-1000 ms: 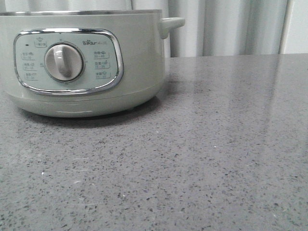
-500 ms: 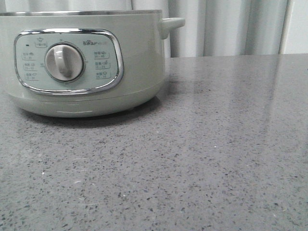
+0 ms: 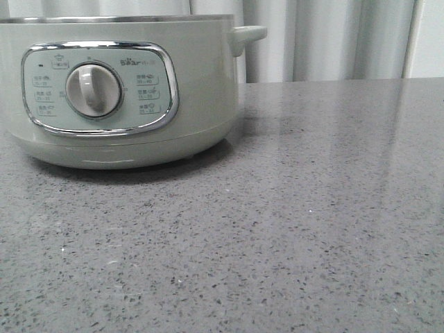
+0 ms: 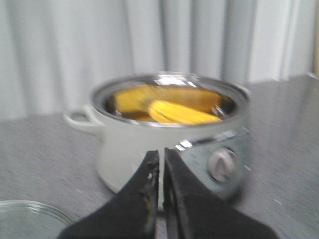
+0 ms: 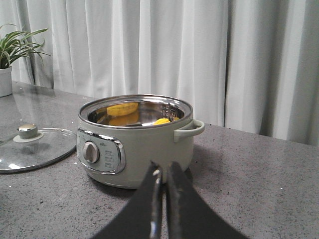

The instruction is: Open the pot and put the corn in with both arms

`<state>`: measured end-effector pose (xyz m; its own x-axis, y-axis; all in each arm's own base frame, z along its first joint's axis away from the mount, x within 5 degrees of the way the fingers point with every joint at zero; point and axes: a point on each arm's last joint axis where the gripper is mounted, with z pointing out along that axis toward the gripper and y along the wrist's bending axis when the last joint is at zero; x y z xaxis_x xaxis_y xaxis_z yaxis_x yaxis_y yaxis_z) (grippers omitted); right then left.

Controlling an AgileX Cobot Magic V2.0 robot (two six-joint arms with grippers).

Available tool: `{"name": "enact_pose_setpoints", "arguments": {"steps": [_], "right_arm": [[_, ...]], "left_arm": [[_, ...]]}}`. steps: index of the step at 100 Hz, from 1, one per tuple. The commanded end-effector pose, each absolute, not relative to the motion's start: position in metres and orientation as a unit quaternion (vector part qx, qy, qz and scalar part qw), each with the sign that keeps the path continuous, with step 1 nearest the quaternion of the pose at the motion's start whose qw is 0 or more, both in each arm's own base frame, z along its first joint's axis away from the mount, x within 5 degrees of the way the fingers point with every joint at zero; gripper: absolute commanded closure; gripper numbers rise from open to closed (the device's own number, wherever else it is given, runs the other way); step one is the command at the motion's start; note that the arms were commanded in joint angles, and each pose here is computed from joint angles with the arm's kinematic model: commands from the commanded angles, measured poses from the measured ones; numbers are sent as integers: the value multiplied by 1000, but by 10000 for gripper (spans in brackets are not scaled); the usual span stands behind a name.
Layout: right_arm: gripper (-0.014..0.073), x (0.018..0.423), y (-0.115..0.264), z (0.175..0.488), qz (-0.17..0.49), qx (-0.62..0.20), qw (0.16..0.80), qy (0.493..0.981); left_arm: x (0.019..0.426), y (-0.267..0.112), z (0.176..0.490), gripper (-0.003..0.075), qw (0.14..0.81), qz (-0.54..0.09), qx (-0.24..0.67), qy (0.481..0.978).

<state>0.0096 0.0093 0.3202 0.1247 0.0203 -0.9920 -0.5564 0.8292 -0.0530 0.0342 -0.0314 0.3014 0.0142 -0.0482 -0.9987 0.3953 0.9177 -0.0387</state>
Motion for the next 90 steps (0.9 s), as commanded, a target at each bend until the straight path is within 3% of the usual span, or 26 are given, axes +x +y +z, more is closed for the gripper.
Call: {"name": "enact_pose_setpoints", "arguments": {"steps": [1,11,18,42,90], "right_arm": [[667,8,8,333,196,-202,748,600],[667,8,8,333,196,-202,748,600],[667,8,8,333,196,-202,748,600],[667,8,8,333,196,-202,748,600],[667,8,8,333,196,-202,748,600]], "left_arm": [[40,-21,308,738,741,-104,96,657],[52,-11,284,738,745,-34,77,662],[58,-7,265,738,746,-16,59,663],[66,-6,205,738,699,-68,2,712],[53,-8,179,738,627,-76,7,775]]}}
